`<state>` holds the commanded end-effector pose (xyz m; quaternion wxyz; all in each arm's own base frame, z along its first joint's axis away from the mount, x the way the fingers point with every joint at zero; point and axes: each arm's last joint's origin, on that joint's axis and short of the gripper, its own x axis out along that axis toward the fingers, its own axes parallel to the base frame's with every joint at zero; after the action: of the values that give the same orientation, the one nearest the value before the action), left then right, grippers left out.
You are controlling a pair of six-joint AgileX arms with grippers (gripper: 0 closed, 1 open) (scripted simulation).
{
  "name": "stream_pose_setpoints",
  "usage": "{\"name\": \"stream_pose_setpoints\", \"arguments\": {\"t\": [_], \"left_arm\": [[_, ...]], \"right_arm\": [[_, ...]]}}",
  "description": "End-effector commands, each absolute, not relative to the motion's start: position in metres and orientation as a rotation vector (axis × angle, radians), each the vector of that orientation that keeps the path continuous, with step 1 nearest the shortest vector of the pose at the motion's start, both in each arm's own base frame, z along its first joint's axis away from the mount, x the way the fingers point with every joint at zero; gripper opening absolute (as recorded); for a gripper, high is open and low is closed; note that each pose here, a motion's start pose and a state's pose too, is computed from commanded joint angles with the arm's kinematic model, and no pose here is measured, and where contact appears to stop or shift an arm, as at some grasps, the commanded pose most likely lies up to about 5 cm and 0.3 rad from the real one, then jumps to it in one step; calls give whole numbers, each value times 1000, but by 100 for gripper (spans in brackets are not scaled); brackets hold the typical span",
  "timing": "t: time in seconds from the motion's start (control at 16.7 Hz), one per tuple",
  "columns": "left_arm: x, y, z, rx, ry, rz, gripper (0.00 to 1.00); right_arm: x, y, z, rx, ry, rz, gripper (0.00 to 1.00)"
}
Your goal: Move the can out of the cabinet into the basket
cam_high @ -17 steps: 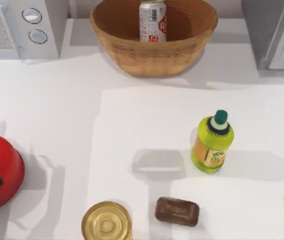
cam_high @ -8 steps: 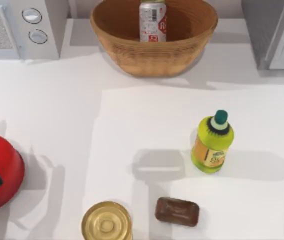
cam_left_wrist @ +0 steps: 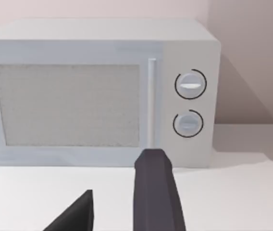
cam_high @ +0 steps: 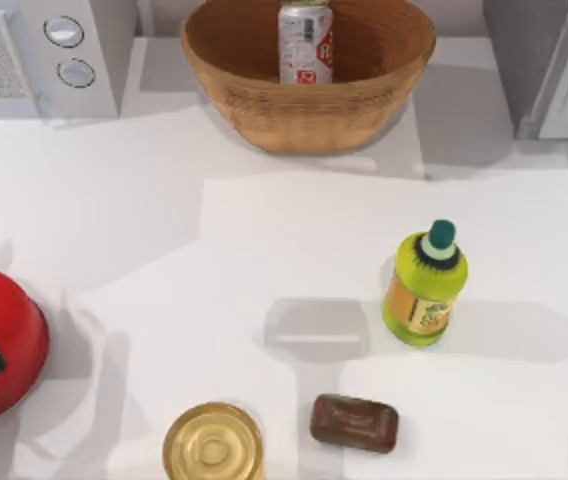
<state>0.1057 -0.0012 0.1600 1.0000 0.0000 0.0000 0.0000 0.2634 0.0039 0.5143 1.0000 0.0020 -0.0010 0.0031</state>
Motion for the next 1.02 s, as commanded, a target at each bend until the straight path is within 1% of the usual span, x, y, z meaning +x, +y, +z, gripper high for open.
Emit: {"name": "stream_pose_setpoints", "arguments": {"t": [0.18, 0.42, 0.72, 0.78, 0.9, 1.02], "left_arm": [[106, -1, 160, 0, 0, 0, 100], [106, -1, 160, 0, 0, 0, 100], [106, -1, 160, 0, 0, 0, 100], [106, -1, 160, 0, 0, 0, 100], [106, -1, 160, 0, 0, 0, 100], [106, -1, 160, 0, 0, 0, 100]], "right_arm": [[250, 58, 513, 1, -2, 5, 100], [231, 93, 511, -2, -2, 4, 100], [228, 97, 511, -3, -1, 4, 100], [220, 87, 518, -6, -23, -41, 100], [225, 87, 519, -5, -25, -41, 100], [240, 88, 519, -6, -24, -39, 100]]}}
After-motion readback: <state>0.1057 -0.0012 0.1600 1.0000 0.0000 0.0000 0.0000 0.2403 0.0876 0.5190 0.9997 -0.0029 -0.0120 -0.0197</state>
